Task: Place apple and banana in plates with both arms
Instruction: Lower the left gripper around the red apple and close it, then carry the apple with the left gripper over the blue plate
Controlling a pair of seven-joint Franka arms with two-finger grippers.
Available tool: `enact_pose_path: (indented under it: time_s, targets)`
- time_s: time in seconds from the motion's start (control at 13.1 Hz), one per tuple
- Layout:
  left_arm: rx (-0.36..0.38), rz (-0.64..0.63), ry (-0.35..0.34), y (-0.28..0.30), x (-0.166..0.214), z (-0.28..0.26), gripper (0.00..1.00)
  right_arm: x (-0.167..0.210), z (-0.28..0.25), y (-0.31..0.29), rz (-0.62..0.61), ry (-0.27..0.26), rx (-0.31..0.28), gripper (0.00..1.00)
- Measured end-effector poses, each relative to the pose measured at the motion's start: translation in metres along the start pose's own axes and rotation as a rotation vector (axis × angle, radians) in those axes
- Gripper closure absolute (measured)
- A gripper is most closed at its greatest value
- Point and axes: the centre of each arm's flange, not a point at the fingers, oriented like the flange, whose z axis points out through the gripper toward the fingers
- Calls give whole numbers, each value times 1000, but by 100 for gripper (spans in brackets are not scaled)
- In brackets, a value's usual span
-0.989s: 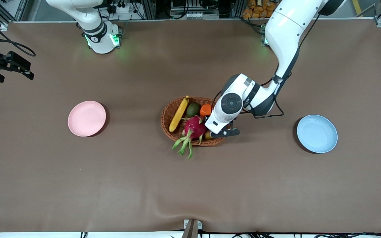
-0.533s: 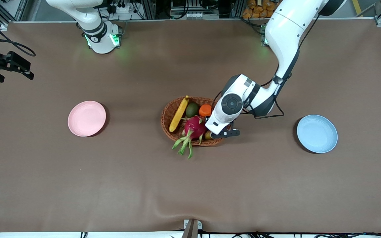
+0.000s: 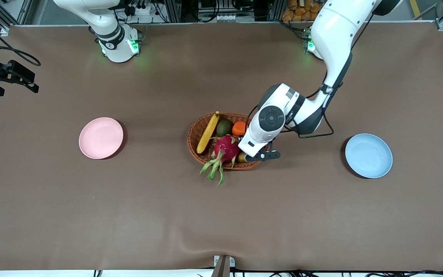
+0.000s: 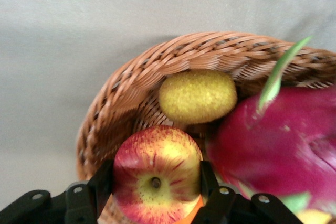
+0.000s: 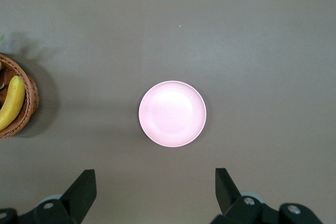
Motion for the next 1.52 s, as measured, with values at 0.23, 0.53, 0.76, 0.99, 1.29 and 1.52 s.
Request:
enact_pose_path:
  time_s: [0.23, 0.53, 0.76, 0.99, 1.29, 1.52]
  targets:
    - [7, -9, 9, -6, 1, -59, 30, 0, 1, 1, 1, -4, 0, 0]
    - [-7, 23, 39, -50, 25, -119, 30, 0, 1, -1, -2, -5, 0, 0]
    - [-1, 61, 32, -80, 39, -134, 30, 1, 1, -3, -5, -5, 0, 0]
    - [5, 86, 24, -95, 44, -140, 30, 1, 1, -4, -7, -3, 4, 0]
    - [19, 154, -18, -156, 72, -138, 30, 1, 0, -4, -7, -2, 4, 0]
    - [44, 208, -35, -216, 91, -131, 30, 1, 0, -4, -7, -1, 4, 0]
